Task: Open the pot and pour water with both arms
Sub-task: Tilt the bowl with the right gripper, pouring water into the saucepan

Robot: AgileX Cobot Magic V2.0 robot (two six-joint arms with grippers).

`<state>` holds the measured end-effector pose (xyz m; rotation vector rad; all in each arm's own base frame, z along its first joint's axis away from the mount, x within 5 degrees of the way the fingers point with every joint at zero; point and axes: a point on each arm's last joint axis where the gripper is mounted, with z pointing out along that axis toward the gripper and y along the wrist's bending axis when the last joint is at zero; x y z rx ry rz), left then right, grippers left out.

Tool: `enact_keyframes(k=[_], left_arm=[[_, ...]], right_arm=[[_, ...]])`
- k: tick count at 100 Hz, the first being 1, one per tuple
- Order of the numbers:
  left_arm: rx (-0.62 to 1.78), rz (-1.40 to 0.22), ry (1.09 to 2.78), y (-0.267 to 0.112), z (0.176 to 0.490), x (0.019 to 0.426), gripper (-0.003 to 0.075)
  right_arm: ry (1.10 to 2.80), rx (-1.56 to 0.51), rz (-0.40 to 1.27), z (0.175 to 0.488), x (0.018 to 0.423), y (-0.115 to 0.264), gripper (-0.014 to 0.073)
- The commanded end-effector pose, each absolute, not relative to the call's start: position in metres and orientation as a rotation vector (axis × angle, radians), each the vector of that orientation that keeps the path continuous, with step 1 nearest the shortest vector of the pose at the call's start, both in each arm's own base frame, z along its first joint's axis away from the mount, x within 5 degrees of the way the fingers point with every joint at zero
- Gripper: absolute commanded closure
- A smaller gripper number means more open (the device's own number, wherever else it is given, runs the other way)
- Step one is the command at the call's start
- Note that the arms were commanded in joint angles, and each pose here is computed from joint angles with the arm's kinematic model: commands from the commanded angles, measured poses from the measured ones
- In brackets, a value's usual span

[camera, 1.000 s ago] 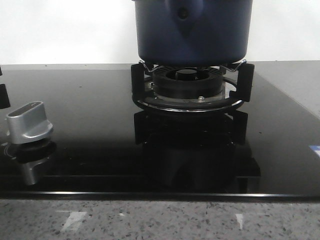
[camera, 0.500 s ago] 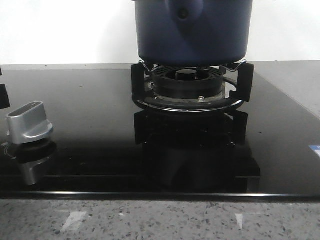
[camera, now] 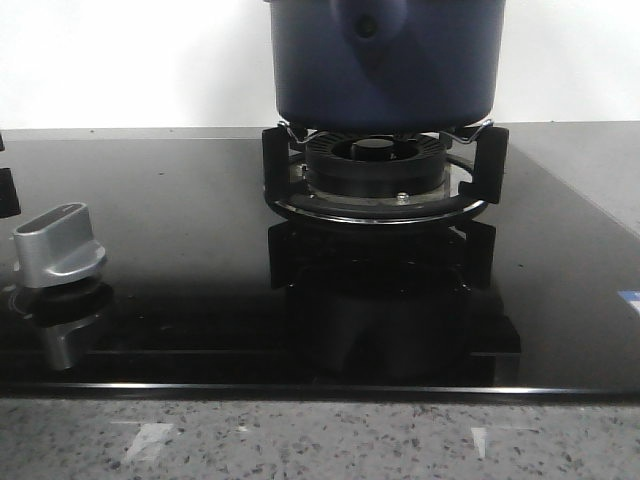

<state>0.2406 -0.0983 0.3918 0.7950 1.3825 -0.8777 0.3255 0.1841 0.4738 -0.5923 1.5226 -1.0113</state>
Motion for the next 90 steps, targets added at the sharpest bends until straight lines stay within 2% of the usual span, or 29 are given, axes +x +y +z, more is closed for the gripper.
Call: enact_keyframes(k=[1, 48, 90], left_arm=[[0.750, -0.935, 1.259, -0.099, 0.418, 0.229, 0.0457], [0.750, -0.935, 1.259, -0.099, 0.418, 0.229, 0.0457], [0.759, -0.929, 1.264, -0.099, 0.417, 0.229, 0.0457]], right_arm=[[1.398, -0.521, -1.050, 0.510, 0.307, 0.170, 0.0641], [1.367, -0.527, -1.066, 0.513, 0.307, 0.171, 0.0641], [1.821, -0.411, -0.851, 0.476, 0.306, 0.160, 0.0641]])
